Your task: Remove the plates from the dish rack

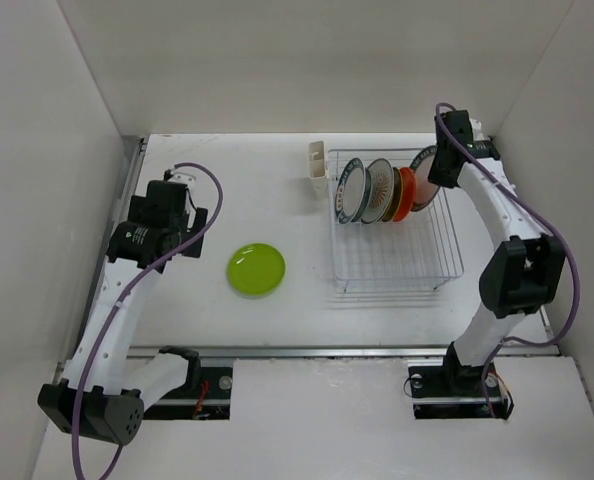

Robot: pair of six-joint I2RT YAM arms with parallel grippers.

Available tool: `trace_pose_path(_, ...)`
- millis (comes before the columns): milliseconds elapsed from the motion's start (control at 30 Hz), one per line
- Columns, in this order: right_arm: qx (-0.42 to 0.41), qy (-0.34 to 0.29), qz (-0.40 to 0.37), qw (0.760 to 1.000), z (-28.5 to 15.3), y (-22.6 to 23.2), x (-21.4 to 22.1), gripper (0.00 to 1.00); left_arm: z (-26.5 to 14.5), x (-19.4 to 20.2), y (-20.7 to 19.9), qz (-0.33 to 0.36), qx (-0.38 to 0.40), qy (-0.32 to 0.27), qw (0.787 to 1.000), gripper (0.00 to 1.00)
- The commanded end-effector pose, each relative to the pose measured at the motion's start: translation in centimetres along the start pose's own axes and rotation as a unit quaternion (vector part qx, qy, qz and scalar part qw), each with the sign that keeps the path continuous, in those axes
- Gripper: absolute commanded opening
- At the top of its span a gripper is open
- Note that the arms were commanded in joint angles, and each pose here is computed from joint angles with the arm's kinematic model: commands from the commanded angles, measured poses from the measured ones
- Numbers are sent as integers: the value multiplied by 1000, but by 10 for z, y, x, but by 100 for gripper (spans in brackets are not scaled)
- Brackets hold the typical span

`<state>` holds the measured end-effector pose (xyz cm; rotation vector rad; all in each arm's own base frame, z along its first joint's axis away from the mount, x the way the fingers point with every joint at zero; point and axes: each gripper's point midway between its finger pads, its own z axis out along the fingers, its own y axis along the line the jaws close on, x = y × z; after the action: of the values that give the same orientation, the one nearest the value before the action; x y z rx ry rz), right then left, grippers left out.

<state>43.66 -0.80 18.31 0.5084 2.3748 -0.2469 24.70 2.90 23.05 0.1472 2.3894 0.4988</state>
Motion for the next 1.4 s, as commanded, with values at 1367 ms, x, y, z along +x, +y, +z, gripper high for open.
trace_pose_path(1367,-688,90,-149,705,-220,300,124,0,25,-104,-139,-105,405,-33,907,66)
